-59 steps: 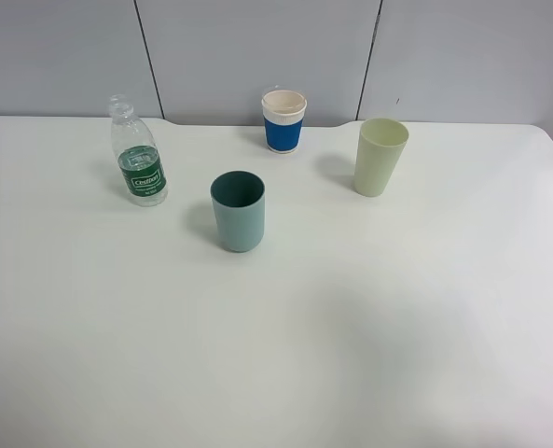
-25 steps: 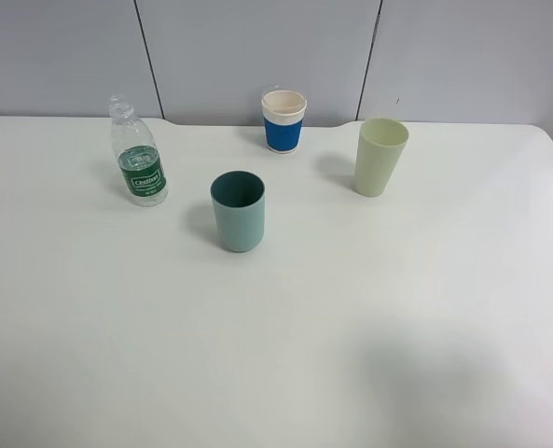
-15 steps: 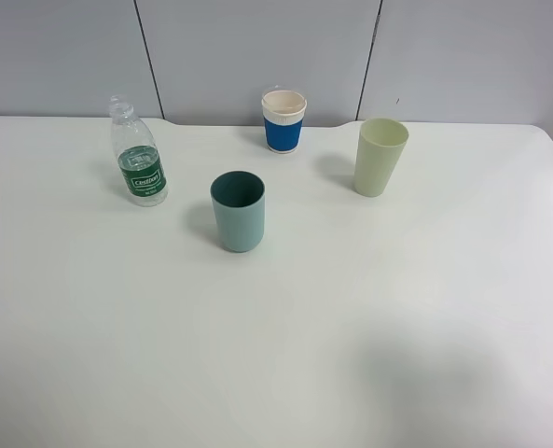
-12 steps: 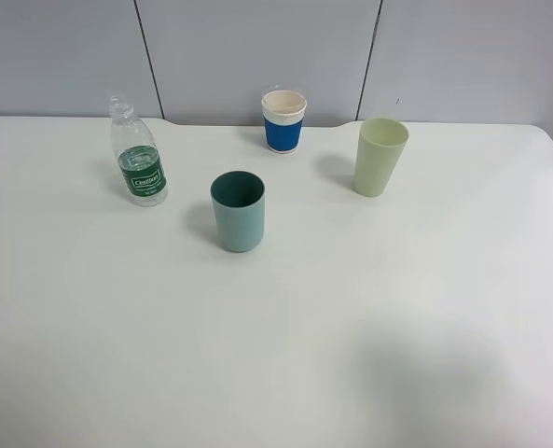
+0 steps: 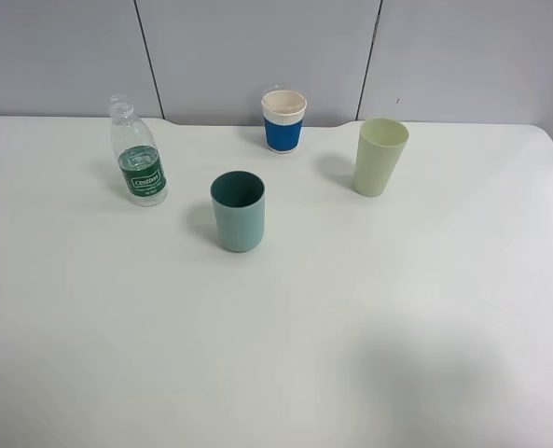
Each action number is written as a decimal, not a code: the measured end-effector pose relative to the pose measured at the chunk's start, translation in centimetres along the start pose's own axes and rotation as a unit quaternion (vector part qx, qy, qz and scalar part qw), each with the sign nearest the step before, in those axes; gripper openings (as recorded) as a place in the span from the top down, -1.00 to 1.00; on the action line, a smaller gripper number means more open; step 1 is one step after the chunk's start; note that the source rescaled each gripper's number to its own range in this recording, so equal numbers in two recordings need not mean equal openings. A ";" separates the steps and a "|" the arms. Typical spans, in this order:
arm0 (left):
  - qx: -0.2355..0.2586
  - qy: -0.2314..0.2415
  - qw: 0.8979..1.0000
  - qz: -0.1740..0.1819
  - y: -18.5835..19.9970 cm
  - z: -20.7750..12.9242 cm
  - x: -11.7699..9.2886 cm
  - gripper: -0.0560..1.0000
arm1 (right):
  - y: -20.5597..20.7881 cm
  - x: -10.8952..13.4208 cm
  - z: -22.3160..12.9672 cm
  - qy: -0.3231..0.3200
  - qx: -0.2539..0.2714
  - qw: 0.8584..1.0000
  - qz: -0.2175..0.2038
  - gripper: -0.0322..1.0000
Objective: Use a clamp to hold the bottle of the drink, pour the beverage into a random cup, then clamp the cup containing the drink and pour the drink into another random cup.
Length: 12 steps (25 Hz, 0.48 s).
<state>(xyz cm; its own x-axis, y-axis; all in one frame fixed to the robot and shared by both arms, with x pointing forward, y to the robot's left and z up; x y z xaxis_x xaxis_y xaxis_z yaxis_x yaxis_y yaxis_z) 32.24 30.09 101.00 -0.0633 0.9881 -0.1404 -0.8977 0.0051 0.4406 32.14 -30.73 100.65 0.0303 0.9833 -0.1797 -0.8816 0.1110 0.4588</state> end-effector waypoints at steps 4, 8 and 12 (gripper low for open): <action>0.000 0.000 1.000 0.000 0.0 0.0 0.0 -1.00 | 0.0 0.0 0.0 0.000 0.000 1.000 0.000 -0.55; 0.000 0.000 1.000 0.000 0.0 0.0 0.0 -1.00 | 0.0 0.0 0.0 0.000 0.000 1.000 0.000 -0.55; 0.000 0.000 1.000 0.000 0.0 0.0 0.0 -1.00 | 0.0 0.0 0.0 0.000 0.000 1.000 0.000 -0.55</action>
<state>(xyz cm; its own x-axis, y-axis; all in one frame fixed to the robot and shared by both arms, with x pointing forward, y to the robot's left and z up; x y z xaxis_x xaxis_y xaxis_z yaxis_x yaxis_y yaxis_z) 32.24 30.09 101.00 -0.0633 0.9881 -0.1404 -0.8977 0.0051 0.4406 32.14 -30.73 100.65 0.0303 0.9833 -0.1797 -0.8816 0.1110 0.4588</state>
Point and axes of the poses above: a point on each arm's last joint axis where the gripper is mounted, y pointing back along that axis away from the gripper, x along the wrist's bending axis when the last joint is at zero, z = x × y, the point moved 10 cm from there along -y, pointing out along that axis toward the gripper, and after that the axes turned 9 degrees about y, right-handed, at the moved point
